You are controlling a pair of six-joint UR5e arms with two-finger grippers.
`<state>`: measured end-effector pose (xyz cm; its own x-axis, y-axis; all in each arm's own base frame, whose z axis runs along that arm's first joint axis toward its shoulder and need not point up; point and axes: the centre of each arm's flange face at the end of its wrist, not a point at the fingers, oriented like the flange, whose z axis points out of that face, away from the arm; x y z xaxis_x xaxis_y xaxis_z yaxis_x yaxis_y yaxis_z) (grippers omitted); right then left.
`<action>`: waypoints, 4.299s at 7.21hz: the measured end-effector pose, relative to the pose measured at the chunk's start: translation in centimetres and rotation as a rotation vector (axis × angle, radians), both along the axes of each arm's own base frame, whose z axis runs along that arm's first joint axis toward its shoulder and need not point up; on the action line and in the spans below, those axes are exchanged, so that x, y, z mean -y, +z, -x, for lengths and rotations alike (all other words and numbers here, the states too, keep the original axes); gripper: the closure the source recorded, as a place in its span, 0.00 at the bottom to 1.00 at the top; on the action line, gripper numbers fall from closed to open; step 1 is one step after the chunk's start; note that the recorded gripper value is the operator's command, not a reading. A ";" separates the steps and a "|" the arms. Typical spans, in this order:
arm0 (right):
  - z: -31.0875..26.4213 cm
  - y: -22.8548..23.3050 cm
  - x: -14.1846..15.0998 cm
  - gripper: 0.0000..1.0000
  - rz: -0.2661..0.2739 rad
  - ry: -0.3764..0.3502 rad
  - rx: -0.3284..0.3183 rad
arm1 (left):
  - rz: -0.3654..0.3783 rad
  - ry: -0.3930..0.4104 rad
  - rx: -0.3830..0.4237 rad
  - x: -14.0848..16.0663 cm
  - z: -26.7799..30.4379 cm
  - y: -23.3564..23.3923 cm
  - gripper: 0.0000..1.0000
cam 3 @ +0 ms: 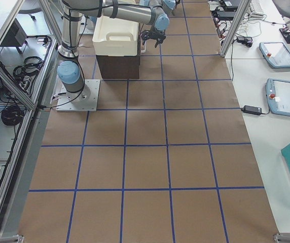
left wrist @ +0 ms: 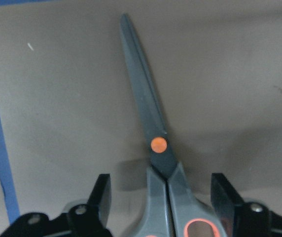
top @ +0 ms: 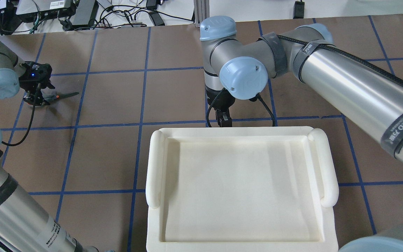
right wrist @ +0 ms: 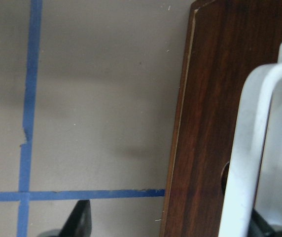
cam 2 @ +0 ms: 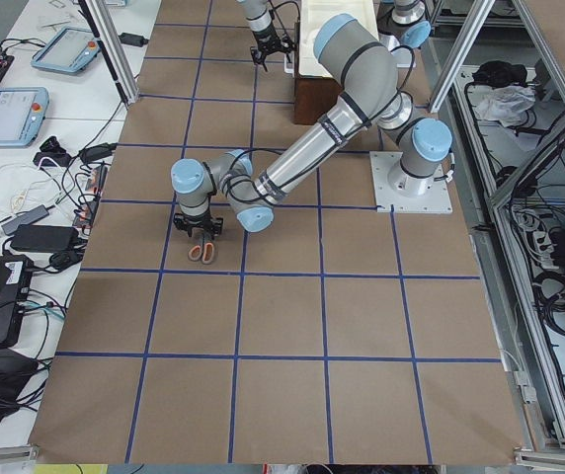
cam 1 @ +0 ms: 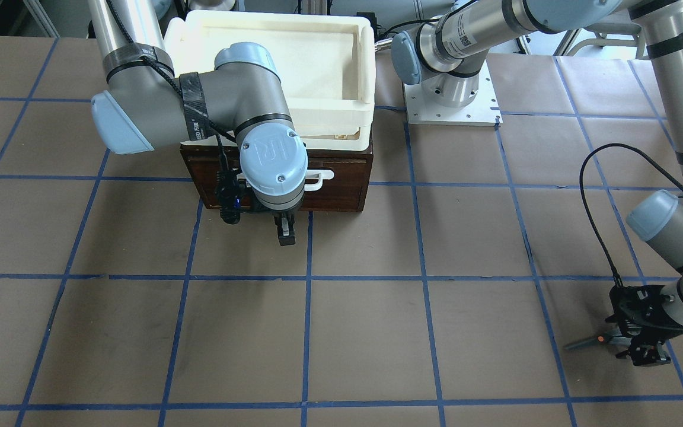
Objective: Place scissors in drawer with both arms
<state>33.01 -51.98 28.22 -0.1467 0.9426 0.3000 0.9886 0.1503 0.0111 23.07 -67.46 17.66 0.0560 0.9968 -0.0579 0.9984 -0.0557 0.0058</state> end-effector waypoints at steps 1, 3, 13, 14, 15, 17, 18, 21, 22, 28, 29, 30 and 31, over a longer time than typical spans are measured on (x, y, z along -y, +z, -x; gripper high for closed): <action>-0.1 0.3 0.5 0.00 0.040 0.024 0.015 | -0.004 0.009 -0.003 0.0 -0.1 -0.2 0.29; -0.1 0.7 1.1 0.00 0.078 0.089 0.026 | -0.017 0.015 -0.011 -0.1 -0.2 -0.8 0.56; -0.8 1.0 6.5 0.00 0.182 0.206 0.019 | -0.054 0.052 -0.055 -1.4 4.5 7.3 1.00; -0.7 0.9 7.0 0.00 0.186 0.208 0.021 | -0.050 0.048 -0.051 -1.4 7.0 9.5 1.00; -0.3 0.8 7.5 0.00 0.187 0.206 0.024 | -0.051 0.061 -0.048 -1.6 8.9 11.3 1.00; 0.5 0.6 8.3 0.00 0.189 0.207 0.028 | -0.058 0.072 -0.032 -2.4 12.9 14.7 1.00; 0.6 0.4 8.7 0.00 0.195 0.206 0.029 | -0.065 0.075 -0.010 -3.0 16.3 16.7 1.00; 0.5 0.7 9.9 0.00 0.217 0.205 0.030 | -0.052 0.048 0.049 -5.7 28.1 22.0 1.00; 0.8 0.9 10.4 0.00 0.223 0.202 0.031 | -0.057 0.052 0.053 -7.3 31.7 23.5 1.00; 1.8 1.4 12.0 0.00 0.239 0.203 0.045 | -0.113 0.013 0.052 -13.7 39.5 27.4 1.00; 1.7 1.5 12.4 0.00 0.245 0.203 0.047 | -0.115 0.014 0.052 -13.8 39.6 27.4 1.00; 1.6 1.6 12.7 0.00 0.249 0.204 0.048 | -0.117 0.013 0.051 -13.8 39.6 27.3 1.00; 1.7 2.1 12.7 0.00 0.255 0.203 0.045 | -0.120 0.012 0.051 -13.7 39.6 27.1 1.00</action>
